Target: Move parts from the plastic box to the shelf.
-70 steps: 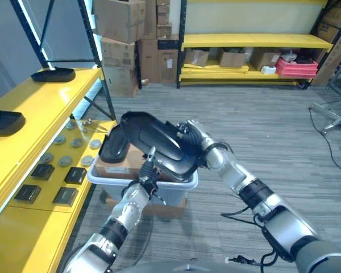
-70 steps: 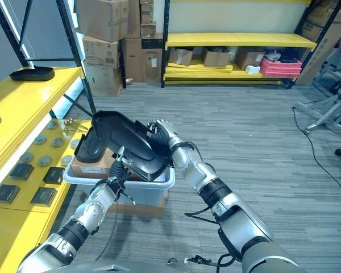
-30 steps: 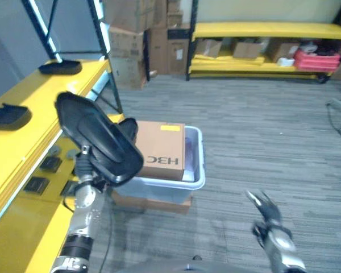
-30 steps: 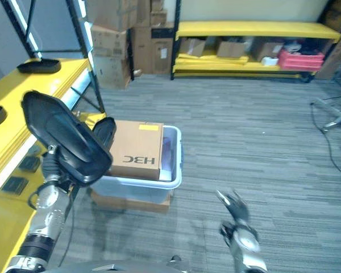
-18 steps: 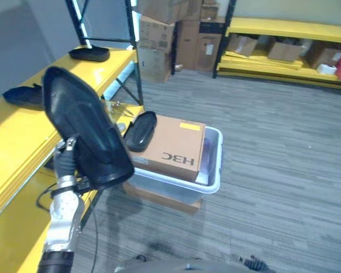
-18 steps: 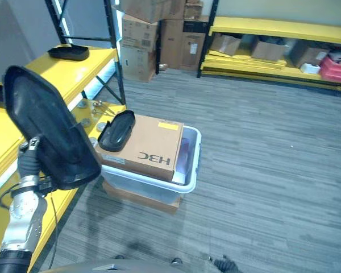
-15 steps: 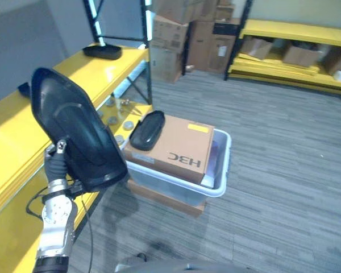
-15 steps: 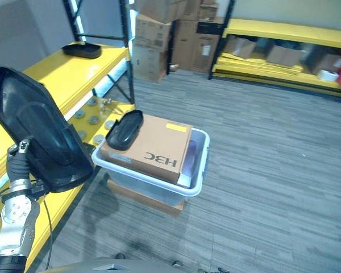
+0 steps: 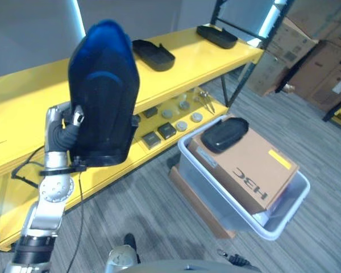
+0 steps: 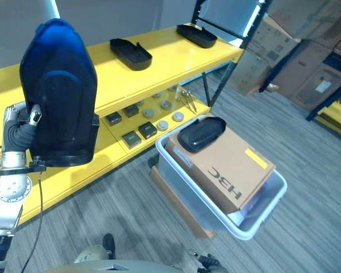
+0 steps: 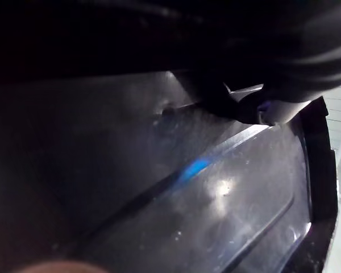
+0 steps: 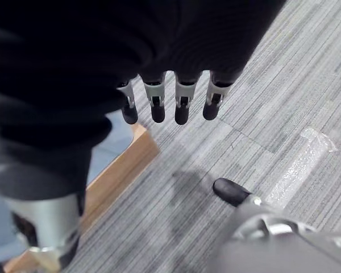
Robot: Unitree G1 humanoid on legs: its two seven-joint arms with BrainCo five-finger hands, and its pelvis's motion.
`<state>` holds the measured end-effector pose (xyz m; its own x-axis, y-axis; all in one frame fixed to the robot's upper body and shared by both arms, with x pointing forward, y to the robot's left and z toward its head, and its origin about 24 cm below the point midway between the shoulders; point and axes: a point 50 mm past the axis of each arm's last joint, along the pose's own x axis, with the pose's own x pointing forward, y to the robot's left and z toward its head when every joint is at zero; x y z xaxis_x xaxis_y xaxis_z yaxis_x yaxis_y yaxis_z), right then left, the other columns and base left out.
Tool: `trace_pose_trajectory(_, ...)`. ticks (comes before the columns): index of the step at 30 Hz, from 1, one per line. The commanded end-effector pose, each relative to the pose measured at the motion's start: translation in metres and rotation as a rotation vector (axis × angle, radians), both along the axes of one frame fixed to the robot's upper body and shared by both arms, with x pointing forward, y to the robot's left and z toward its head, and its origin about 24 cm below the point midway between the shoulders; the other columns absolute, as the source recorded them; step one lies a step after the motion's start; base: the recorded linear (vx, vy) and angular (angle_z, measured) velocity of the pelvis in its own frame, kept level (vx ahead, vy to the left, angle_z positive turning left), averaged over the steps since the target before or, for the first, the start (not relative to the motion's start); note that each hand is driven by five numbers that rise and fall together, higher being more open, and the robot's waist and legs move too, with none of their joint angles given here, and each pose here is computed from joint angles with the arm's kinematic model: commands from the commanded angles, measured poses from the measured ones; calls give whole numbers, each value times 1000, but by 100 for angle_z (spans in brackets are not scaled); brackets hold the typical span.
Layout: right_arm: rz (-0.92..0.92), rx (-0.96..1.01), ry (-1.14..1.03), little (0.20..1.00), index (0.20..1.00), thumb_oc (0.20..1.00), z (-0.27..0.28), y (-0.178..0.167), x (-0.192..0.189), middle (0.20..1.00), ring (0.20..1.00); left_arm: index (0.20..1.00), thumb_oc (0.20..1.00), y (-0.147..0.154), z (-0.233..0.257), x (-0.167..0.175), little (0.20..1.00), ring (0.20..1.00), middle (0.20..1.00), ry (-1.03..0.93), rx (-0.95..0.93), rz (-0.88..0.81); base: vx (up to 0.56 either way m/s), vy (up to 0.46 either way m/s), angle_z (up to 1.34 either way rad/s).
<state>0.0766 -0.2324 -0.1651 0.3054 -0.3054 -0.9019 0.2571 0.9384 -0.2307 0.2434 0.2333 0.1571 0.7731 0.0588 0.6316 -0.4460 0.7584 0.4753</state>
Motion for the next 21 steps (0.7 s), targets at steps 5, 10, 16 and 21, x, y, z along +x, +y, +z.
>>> trace_pose_trajectory(5, 52, -49, 5, 1000, 1000, 1000, 2, -2, 6, 1000, 1000, 200, 200, -20, 31, 4, 200, 200, 200, -173, 19, -100, 124, 67, 95)
trace_pose_trajectory(10, 3, -41, 1, 1000, 1000, 1000, 1, -4, -3, 1000, 1000, 200, 200, -32, 23, 14, 200, 200, 200, -126, -51, -172, 212, -161, 116)
trace_pose_trajectory(16, 46, -52, 80, 1000, 1000, 1000, -2, -6, -22, 1000, 1000, 200, 200, -33, 5, 21, 200, 200, 200, -38, -254, -201, 184, -314, 142)
trace_pose_trajectory(21, 93, -103, 58, 1000, 1000, 1000, 4, -19, -6, 1000, 1000, 200, 200, -32, -7, 32, 200, 200, 200, 34, -440, -234, 87, -155, 14)
